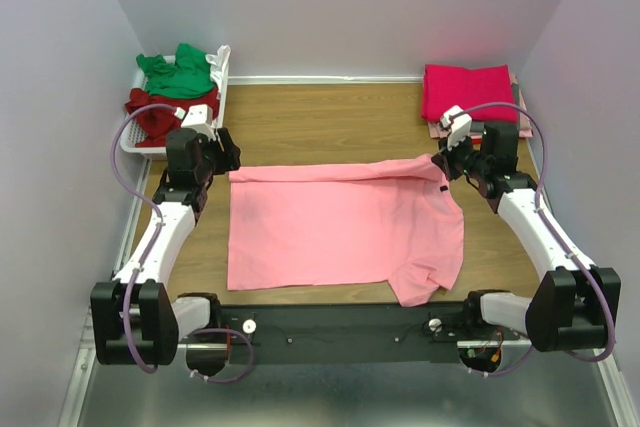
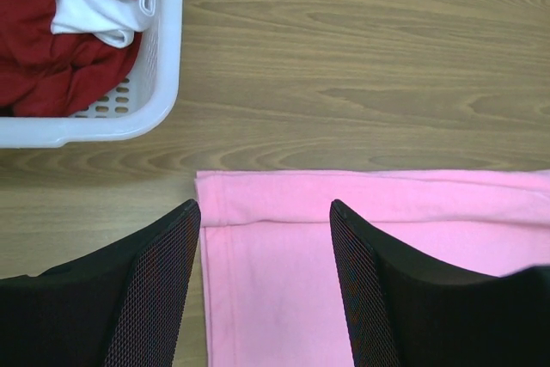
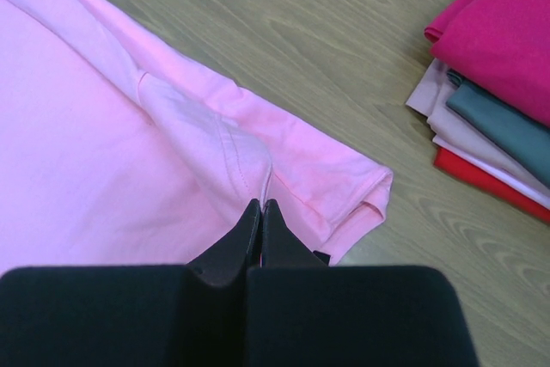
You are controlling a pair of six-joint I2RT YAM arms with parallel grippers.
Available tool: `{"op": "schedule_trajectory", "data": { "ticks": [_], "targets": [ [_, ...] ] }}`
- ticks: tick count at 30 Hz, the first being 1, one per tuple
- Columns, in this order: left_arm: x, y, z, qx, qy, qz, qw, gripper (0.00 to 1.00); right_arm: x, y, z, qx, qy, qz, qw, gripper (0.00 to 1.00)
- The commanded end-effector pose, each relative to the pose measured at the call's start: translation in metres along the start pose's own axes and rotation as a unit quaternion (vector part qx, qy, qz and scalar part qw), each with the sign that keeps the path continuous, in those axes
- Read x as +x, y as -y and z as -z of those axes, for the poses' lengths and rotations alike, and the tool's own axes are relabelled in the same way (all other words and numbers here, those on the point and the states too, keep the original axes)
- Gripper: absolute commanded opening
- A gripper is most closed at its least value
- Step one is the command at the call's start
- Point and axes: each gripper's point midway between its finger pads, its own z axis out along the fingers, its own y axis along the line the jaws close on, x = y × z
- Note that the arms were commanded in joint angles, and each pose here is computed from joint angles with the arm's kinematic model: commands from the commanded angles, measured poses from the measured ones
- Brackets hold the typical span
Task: Fold and stack the t-shirts
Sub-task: Fold the tshirt
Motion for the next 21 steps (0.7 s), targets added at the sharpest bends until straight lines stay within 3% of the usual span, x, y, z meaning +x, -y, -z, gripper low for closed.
{"op": "schedule_trajectory", "data": {
  "ticks": [1, 21],
  "targets": [
    [-0.019, 0.007, 0.016, 0.021, 0.018, -0.052, 0.998, 0.69, 0.016, -0.005, -0.001, -0.015, -0.024, 0.004, 1.0, 0.01],
    [-0.01, 0.022, 0.043, 0.062, 0.046, -0.055, 0.996, 0.69, 0.039, -0.03, 0.008, -0.076, -0.053, 0.039, 0.995, 0.0]
  ]
}}
